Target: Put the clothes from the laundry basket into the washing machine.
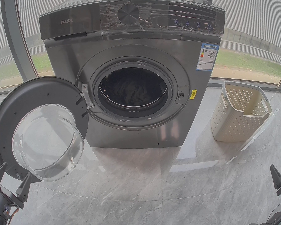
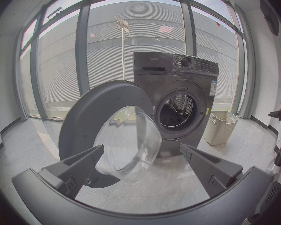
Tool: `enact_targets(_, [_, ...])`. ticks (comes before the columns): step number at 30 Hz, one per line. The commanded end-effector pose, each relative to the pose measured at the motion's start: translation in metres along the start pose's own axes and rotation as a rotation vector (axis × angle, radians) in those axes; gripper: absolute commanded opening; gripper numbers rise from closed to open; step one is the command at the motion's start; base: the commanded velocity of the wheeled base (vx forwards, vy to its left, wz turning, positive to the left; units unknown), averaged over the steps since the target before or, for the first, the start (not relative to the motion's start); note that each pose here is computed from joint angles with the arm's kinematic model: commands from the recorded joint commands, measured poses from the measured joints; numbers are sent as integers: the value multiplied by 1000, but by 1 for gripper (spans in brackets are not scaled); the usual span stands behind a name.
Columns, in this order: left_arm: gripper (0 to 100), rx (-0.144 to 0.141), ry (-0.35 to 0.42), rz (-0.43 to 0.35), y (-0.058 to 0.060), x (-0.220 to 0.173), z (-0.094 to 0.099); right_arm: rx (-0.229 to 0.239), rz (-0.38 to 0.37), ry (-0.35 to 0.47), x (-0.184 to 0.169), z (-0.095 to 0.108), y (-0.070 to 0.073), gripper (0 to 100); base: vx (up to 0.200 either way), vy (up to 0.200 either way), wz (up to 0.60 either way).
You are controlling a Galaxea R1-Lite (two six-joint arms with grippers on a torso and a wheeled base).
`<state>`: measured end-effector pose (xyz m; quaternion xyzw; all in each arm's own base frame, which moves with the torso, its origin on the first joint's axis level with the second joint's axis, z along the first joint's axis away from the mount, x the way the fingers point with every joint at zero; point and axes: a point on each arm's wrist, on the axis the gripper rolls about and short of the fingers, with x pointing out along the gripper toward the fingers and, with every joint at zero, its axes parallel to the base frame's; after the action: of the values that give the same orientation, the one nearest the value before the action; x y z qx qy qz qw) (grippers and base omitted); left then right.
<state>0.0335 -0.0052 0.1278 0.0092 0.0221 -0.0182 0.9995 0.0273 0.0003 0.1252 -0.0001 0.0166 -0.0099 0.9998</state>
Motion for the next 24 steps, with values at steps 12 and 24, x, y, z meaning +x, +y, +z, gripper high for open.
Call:
enact_targets(12, [100,-5,-67,191,8,-49,-43,-150,-199,-65,-48,-43,-4,100,0,0,0])
enact_targets(24, [100,7,-107,95,3,-55,-48,112,108,-41,-52,-44,0,100,0,0,0])
